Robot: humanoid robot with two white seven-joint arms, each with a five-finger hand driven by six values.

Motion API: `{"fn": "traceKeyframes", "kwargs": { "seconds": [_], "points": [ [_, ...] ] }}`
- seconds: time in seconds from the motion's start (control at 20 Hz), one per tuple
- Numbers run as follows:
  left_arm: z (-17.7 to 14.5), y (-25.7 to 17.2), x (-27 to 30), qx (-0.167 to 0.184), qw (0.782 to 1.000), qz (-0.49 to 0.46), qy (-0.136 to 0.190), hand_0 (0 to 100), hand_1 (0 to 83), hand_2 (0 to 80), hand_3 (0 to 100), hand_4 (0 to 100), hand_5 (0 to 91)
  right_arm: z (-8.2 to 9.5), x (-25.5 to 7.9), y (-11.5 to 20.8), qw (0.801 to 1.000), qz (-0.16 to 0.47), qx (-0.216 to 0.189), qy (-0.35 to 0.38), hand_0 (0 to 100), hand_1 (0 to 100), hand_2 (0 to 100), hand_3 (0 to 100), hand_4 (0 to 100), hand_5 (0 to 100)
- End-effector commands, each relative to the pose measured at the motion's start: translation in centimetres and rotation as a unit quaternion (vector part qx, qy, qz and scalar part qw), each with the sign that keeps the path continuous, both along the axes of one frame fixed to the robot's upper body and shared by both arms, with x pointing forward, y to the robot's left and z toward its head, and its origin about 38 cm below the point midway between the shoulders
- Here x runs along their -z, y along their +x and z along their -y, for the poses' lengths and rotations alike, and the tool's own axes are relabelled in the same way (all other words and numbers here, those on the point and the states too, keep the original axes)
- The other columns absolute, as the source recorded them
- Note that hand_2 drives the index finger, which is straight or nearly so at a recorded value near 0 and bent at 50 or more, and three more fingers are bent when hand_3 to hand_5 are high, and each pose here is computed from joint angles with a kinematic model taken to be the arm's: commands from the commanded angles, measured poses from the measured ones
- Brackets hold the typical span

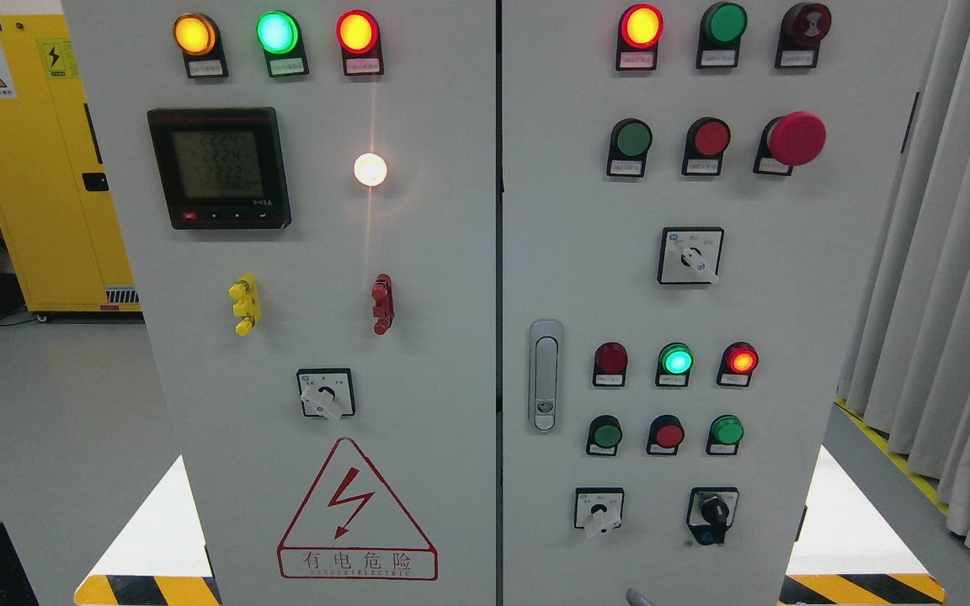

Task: Press green start button

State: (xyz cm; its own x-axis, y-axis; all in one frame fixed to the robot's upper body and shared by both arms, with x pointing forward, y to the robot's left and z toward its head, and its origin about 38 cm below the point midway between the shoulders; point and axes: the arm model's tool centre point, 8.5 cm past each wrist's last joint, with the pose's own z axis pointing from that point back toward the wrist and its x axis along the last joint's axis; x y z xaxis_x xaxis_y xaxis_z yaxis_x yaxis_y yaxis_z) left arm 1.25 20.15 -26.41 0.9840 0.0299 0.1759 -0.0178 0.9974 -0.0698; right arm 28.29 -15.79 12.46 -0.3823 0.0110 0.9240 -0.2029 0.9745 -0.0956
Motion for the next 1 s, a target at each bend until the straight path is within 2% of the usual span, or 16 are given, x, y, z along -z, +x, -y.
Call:
{"fn": "traceKeyframes", "kwargs": {
  "seconds": [0.0,0.2,0.3,0.35,0.45,0.5,0.55,0.6,0.65,0.75,0.95],
  "points": [
    [0.0,0.0,0.0,0.0,1.0,0.0,0.0,12,55.6,0.0,0,0,0.0,-0.4,-0.3,0.0,1.0,0.004,0.004,0.013,34,56,0,15,24,17],
    [0.0,0.0,0.0,0.0,1.0,0.0,0.0,12,55.6,0.0,0,0,0.0,-0.5,-0.6,0.2,1.0,0.014,0.005,-0.001,33,58,0,19,26,18],
    [0.0,0.0,0.0,0.0,1.0,0.0,0.0,12,55.6,0.0,0,0,0.0,0.9,-0.8,0.9,0.996,0.035,0.043,-0.076,29,64,0,26,34,24],
    [0.0,0.0,0.0,0.0,1.0,0.0,0.0,12,55.6,0.0,0,0,0.0,2.3,-1.5,1.8,0.984,0.062,0.085,-0.146,30,67,0,35,45,34],
    [0.0,-0.1,0.0,0.0,1.0,0.0,0.0,12,55.6,0.0,0,0,0.0,3.7,-2.8,2.9,0.954,0.115,0.148,-0.234,33,71,0,47,62,54],
    [0.0,0.0,0.0,0.0,1.0,0.0,0.0,12,55.6,0.0,0,0,0.0,4.1,-3.6,3.3,0.933,0.144,0.173,-0.281,36,75,0,60,74,73],
    [0.0,0.0,0.0,0.0,1.0,0.0,0.0,12,55.6,0.0,0,0,0.0,4.6,-4.1,3.5,0.915,0.159,0.19,-0.319,35,76,0,66,80,82],
    [0.0,0.0,0.0,0.0,1.0,0.0,0.0,12,55.6,0.0,0,0,0.0,4.9,-4.5,3.7,0.897,0.169,0.202,-0.355,39,80,0,76,89,90],
    [0.0,0.0,0.0,0.0,1.0,0.0,0.0,12,55.6,0.0,0,0,0.0,4.9,-4.9,3.8,0.883,0.179,0.209,-0.381,45,83,0,81,93,93],
    [0.0,0.0,0.0,0.0,1.0,0.0,0.0,12,55.6,0.0,0,0,0.0,4.4,-5.7,4.3,0.85,0.201,0.217,-0.437,50,85,0,84,93,93],
    [0.0,0.0,0.0,0.0,1.0,0.0,0.0,12,55.6,0.0,0,0,0.0,3.7,-7.5,5.9,0.811,0.231,0.227,-0.488,55,86,0,89,94,93]
  ]
}}
